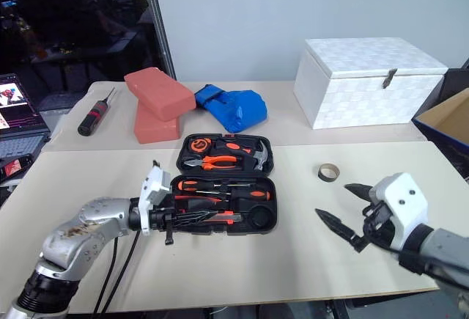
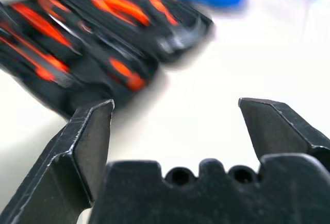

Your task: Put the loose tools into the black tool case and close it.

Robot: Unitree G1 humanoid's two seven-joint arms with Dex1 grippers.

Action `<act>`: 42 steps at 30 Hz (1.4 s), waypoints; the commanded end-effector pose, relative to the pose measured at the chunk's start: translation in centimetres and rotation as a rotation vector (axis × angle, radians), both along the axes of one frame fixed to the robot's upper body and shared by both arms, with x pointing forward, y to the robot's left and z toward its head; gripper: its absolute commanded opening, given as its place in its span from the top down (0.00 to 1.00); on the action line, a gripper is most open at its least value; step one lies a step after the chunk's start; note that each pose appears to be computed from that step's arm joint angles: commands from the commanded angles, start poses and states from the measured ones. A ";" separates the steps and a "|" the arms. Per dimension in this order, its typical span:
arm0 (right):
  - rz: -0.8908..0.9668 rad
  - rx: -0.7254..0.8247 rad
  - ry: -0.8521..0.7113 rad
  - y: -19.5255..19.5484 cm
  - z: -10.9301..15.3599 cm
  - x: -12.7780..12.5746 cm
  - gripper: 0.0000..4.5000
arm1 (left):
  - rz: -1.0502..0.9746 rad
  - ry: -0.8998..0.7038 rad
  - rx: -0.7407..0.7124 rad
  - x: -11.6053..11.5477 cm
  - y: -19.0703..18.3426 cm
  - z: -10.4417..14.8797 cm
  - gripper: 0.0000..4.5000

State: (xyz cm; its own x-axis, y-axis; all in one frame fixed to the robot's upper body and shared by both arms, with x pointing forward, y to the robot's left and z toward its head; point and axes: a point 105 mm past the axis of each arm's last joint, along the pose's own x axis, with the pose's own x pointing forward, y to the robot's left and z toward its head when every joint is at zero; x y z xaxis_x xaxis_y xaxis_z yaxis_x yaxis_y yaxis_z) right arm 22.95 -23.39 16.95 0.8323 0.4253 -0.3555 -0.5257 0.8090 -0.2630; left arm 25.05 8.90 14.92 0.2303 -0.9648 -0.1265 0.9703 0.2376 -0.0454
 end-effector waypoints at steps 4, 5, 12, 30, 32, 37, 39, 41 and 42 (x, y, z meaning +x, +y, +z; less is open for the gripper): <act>-0.030 -0.122 0.089 -1.5 -1.2 5.7 0.00 | -0.039 -0.020 -0.009 -0.4 -2.0 3.6 0.18; -0.022 -0.112 0.117 -1.4 -1.6 6.6 0.00 | -0.033 -0.025 0.000 -0.3 -2.2 3.5 0.18; 0.050 -0.229 0.215 -0.3 -3.5 12.3 0.31 | 0.030 -0.064 0.044 0.9 -2.3 3.3 0.17; 0.063 -0.247 0.214 -0.8 -1.5 12.5 0.62 | 0.094 -0.079 0.031 0.2 -1.4 2.8 0.17; 0.035 -0.248 0.221 -1.6 -1.1 11.8 0.62 | 0.077 -0.078 0.025 0.0 -1.5 2.9 0.17; -0.054 -0.235 0.227 -3.2 -1.0 11.2 0.31 | 0.066 -0.083 0.024 0.1 -1.7 2.9 0.17; -0.076 -0.208 0.238 -3.3 -1.3 11.5 0.15 | 0.059 -0.087 0.024 0.2 -1.9 2.9 0.17; -0.063 -0.172 0.250 -2.5 -1.6 12.0 0.12 | 0.052 -0.090 0.024 0.2 -2.0 3.0 0.17; -0.052 -0.160 0.254 -2.1 -1.7 12.3 0.12 | 0.051 -0.091 0.024 0.2 -2.0 3.0 0.17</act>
